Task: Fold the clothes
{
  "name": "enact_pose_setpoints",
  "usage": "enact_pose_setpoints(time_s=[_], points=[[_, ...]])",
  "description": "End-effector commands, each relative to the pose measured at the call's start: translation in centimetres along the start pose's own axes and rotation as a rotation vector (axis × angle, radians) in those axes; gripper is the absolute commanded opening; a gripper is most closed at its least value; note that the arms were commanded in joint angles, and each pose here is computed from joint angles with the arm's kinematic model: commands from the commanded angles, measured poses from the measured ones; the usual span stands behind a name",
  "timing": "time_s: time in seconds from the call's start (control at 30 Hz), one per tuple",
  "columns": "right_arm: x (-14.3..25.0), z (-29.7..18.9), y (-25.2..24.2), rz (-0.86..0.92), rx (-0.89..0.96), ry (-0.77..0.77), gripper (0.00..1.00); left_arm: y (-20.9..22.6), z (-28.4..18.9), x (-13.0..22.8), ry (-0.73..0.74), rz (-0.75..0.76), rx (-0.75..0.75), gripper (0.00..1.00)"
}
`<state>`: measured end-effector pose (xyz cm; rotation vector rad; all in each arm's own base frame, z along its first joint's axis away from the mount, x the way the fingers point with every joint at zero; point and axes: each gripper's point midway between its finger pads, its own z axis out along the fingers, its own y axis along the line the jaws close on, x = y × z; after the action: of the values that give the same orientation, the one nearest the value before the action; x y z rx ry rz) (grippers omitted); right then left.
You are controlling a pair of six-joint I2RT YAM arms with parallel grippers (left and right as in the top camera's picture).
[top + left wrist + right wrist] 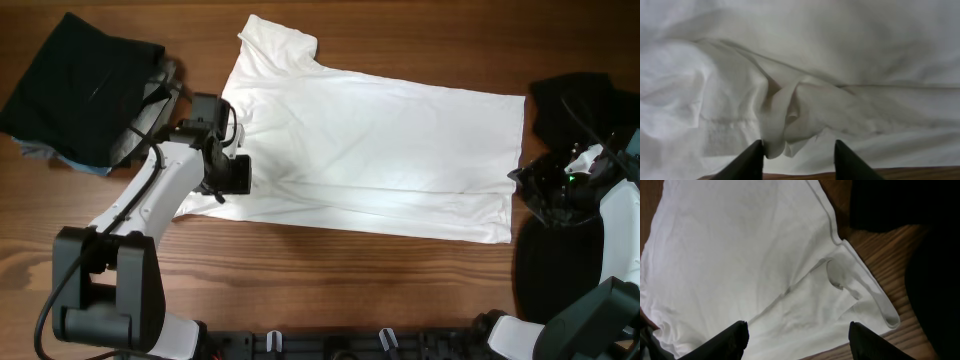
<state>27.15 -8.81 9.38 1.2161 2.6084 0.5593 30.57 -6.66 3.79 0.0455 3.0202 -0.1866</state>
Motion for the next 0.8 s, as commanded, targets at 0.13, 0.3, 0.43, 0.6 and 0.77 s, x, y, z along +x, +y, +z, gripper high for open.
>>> enact_pose_setpoints(time_s=[0.13, 0.3, 0.43, 0.6, 0.77], points=[[-0.8, -0.7, 0.2, -0.026, 0.002, -0.036, 0.69, -1.1, 1.1, 0.9, 0.024, 0.002, 0.081, 0.31], [-0.7, -0.7, 0.2, -0.026, 0.003, -0.035, 0.69, -1.4, 1.2, 0.2, -0.007, 0.007, 0.093, 0.09], [-0.8, -0.7, 0.3, -0.027, 0.001, -0.039, 0.69, -1.6, 1.1, -1.7, -0.084, 0.017, 0.104, 0.04], [-0.8, -0.7, 0.3, -0.027, 0.001, -0.039, 0.7, -3.2, -0.1, -6.6, -0.283, 0.015, 0.181, 0.04], [-0.8, -0.7, 0.3, -0.027, 0.001, -0.038, 0.7, -4.8, -1.9, -10.4, -0.441, -0.027, 0.277, 0.04]])
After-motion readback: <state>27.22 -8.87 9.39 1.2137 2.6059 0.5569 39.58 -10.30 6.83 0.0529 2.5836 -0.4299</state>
